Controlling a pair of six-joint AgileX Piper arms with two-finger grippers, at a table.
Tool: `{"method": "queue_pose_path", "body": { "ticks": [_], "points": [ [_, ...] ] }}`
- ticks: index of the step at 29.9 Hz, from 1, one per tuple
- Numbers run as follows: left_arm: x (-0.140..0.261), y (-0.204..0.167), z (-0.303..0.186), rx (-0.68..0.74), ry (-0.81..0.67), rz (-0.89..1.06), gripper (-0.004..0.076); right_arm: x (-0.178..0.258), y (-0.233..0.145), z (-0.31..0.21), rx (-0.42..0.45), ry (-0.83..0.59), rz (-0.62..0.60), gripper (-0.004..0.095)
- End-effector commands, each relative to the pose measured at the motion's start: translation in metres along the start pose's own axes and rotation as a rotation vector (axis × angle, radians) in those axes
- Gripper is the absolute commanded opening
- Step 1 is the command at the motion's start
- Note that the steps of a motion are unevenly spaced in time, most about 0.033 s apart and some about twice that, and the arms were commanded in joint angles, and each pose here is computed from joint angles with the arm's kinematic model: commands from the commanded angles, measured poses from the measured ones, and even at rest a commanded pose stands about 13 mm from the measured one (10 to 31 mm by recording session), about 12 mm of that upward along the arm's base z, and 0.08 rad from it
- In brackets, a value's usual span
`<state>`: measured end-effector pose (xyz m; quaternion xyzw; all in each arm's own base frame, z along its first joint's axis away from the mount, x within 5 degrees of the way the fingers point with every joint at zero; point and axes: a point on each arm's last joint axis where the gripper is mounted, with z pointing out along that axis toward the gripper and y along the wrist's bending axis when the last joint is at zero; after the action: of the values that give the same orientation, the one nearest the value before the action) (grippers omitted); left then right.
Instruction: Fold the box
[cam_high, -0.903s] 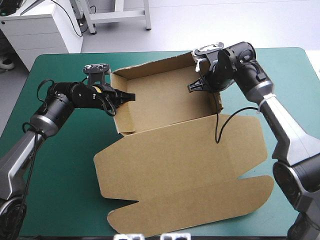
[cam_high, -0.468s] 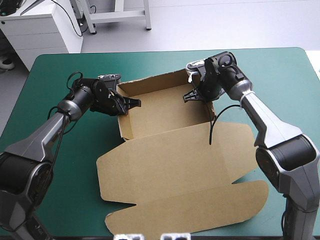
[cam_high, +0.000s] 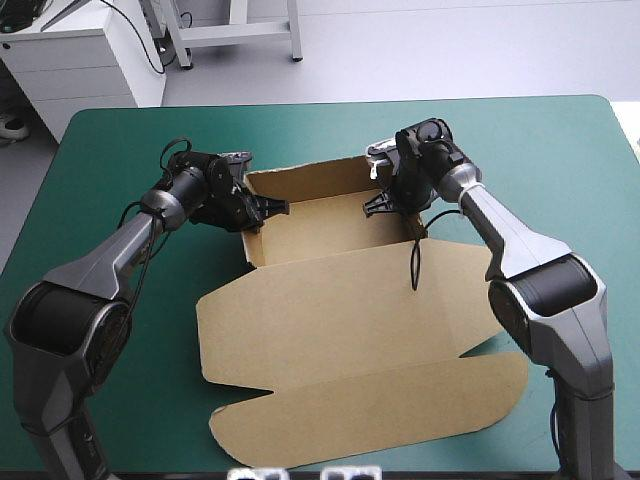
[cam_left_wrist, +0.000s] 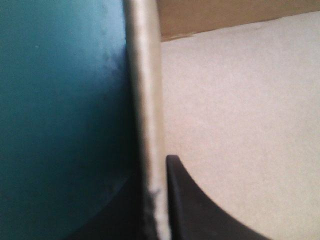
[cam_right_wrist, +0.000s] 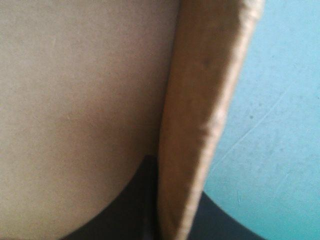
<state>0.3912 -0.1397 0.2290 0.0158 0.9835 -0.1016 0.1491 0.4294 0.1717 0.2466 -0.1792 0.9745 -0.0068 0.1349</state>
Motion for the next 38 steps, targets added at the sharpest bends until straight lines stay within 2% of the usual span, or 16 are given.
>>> {"method": "queue_pose_path", "body": {
  "ticks": [1,5,7,10,14,16,24,29,38],
  "points": [
    [-0.002,0.005,0.006,-0.056,-0.024,0.070,-0.0008,-0.004,0.006,0.005,-0.031,-0.026,-0.043,-0.0014],
    [-0.001,0.004,0.006,-0.045,-0.013,0.077,-0.0004,-0.001,0.002,0.004,0.009,0.009,-0.065,-0.0010],
    [0.002,0.002,0.006,-0.020,0.023,0.115,0.0032,-0.001,0.001,-0.001,0.010,0.024,-0.104,0.0027],
    [0.005,-0.001,0.006,0.017,0.050,0.152,0.0169,-0.006,-0.001,-0.014,-0.033,-0.021,-0.108,0.0180],
    [0.006,0.000,0.006,0.012,0.063,0.157,0.0377,-0.011,-0.004,-0.031,-0.027,-0.074,-0.107,0.0409],
    [0.007,0.000,0.004,0.003,0.086,0.158,0.0426,-0.012,-0.006,-0.035,-0.025,-0.084,-0.097,0.0452],
    [-0.004,-0.006,-0.022,-0.008,0.108,0.114,0.0427,-0.011,-0.009,-0.049,-0.017,-0.113,-0.093,0.0454],
    [-0.012,-0.011,-0.043,-0.006,0.124,0.117,0.0426,-0.009,-0.014,-0.067,0.026,-0.149,-0.101,0.0454],
    [-0.026,-0.019,-0.076,0.011,0.045,0.135,0.0425,-0.004,-0.030,-0.095,0.032,-0.208,-0.061,0.0455]
  ]
}}
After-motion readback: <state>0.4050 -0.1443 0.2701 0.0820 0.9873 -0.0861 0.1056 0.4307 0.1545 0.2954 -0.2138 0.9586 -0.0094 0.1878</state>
